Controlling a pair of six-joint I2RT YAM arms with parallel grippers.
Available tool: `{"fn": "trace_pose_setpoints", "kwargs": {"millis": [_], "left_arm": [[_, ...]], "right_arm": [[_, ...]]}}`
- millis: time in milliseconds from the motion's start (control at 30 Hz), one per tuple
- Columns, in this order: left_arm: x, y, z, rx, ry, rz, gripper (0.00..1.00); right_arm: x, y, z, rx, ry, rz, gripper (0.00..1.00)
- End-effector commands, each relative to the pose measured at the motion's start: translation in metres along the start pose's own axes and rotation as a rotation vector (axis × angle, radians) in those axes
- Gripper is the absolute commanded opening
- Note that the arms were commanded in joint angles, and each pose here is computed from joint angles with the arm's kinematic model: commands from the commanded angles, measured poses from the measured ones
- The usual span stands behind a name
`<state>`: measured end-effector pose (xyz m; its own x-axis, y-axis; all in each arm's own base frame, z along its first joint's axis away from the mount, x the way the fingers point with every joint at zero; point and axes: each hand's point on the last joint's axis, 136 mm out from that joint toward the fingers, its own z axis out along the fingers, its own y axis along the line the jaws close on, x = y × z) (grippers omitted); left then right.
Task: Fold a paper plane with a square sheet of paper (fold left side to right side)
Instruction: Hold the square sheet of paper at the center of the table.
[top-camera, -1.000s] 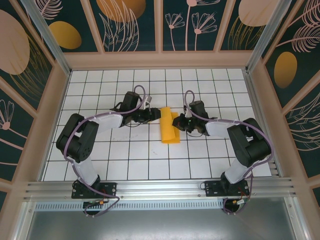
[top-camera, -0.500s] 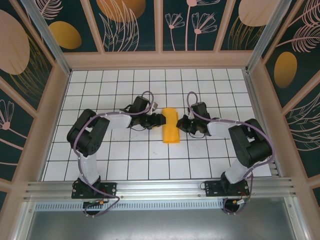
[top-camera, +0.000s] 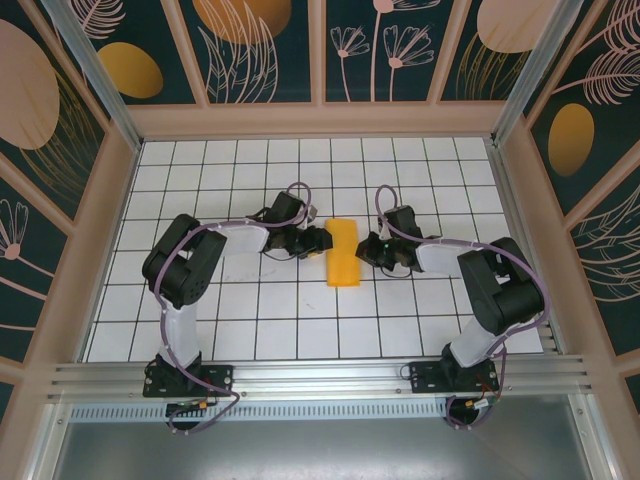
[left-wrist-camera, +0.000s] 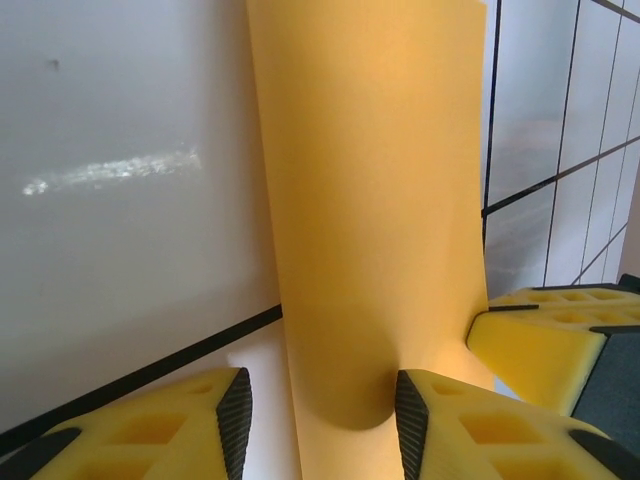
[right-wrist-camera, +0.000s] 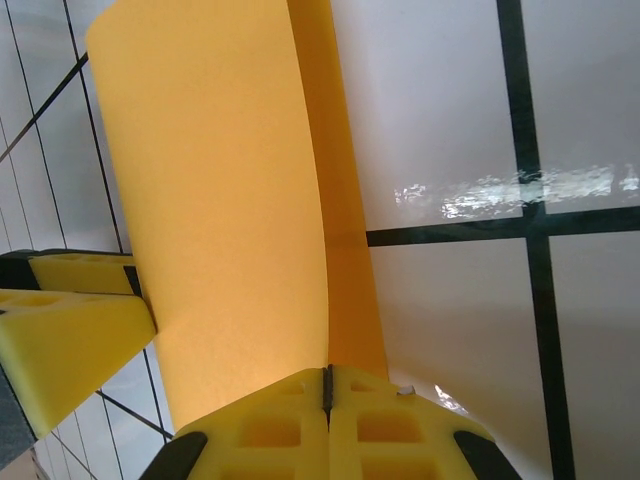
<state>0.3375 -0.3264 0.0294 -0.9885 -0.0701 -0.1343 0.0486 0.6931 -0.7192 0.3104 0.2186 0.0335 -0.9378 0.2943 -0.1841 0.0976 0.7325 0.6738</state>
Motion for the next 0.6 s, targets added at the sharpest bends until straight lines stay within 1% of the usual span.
{"fn": "trace_pose_setpoints", "kwargs": {"millis": [0, 100, 233, 267, 333, 433, 567], "left_arm": [[0.002, 0.003, 0.007, -0.025, 0.017, -0.015, 0.44], [0.002, 0.004, 0.009, -0.039, 0.019, -0.013, 0.43], [0.004, 0.01, 0.011, -0.066, 0.026, -0.016, 0.41], [0.004, 0.011, 0.011, -0.069, 0.028, -0.018, 0.4], [0.005, 0.014, 0.013, -0.079, 0.032, -0.019, 0.39], [0.005, 0.016, 0.013, -0.086, 0.034, -0.017, 0.39], [0.006, 0.018, 0.014, -0.094, 0.038, -0.016, 0.38]], "right_arm": [[0.004, -0.007, 0.001, 0.016, 0.017, -0.009, 0.03], [0.004, -0.008, 0.002, 0.024, 0.021, -0.012, 0.05], [0.0, -0.008, -0.002, 0.029, 0.004, -0.018, 0.1], [-0.001, -0.007, -0.004, 0.027, -0.002, -0.021, 0.12], [-0.006, -0.006, -0.009, 0.025, -0.022, -0.027, 0.22], [-0.014, -0.007, -0.019, 0.033, -0.055, -0.029, 0.31], [-0.026, -0.013, -0.033, 0.066, -0.105, -0.03, 0.33]]}}
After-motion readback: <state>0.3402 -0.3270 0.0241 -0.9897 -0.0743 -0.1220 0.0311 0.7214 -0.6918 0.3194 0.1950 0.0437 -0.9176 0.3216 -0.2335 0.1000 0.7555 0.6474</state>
